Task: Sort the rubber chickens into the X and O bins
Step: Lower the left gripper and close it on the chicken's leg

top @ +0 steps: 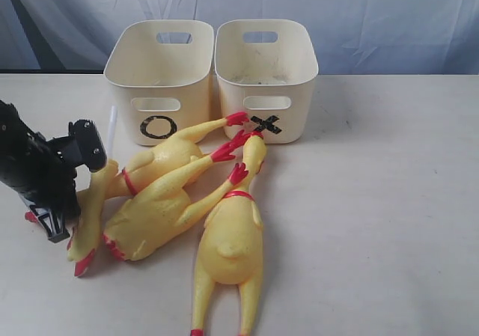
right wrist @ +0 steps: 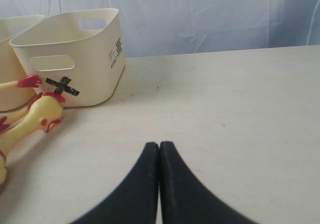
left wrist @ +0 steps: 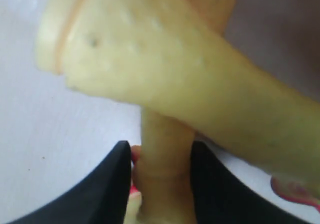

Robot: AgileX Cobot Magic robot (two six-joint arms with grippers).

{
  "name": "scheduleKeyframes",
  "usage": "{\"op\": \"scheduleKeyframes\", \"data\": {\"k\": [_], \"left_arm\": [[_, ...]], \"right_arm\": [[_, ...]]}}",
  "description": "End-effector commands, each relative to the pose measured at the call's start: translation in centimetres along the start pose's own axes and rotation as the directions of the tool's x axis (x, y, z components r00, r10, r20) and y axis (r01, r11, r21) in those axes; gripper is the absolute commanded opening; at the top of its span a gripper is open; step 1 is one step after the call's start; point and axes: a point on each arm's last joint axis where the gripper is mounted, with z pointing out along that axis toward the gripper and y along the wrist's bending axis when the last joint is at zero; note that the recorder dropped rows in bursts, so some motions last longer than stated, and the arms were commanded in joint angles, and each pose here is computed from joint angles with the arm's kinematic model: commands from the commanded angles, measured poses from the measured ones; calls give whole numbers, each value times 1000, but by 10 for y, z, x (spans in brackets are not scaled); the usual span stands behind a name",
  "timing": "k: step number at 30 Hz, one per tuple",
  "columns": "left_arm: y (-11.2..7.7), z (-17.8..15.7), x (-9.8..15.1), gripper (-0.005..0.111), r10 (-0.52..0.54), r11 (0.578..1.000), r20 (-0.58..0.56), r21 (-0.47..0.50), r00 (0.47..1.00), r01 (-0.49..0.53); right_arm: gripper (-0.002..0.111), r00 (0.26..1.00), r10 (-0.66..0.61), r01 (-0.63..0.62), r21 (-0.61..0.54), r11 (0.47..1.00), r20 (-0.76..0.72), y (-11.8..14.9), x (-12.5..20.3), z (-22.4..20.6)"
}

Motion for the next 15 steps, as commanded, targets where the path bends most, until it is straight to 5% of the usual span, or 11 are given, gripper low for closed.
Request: {"op": "scheduleKeyframes", "data": {"k": [1, 8, 15], "left_arm": [[-3, 1, -1, 20, 5, 1000, -5, 13, 1000, -5], [-3, 1, -1, 0, 2, 1000, -7, 19, 1000, -2], [-4, 1, 0, 0, -1, 1000, -10, 27, 1000, 2]], "right_arm": [[0, 1000, -7, 7, 5, 1000, 9, 0, 0, 0], [0, 1000, -7, 7, 5, 1000, 9, 0, 0, 0], [0, 1000, -5, 5, 5, 1000, 9, 0, 0, 0]]}}
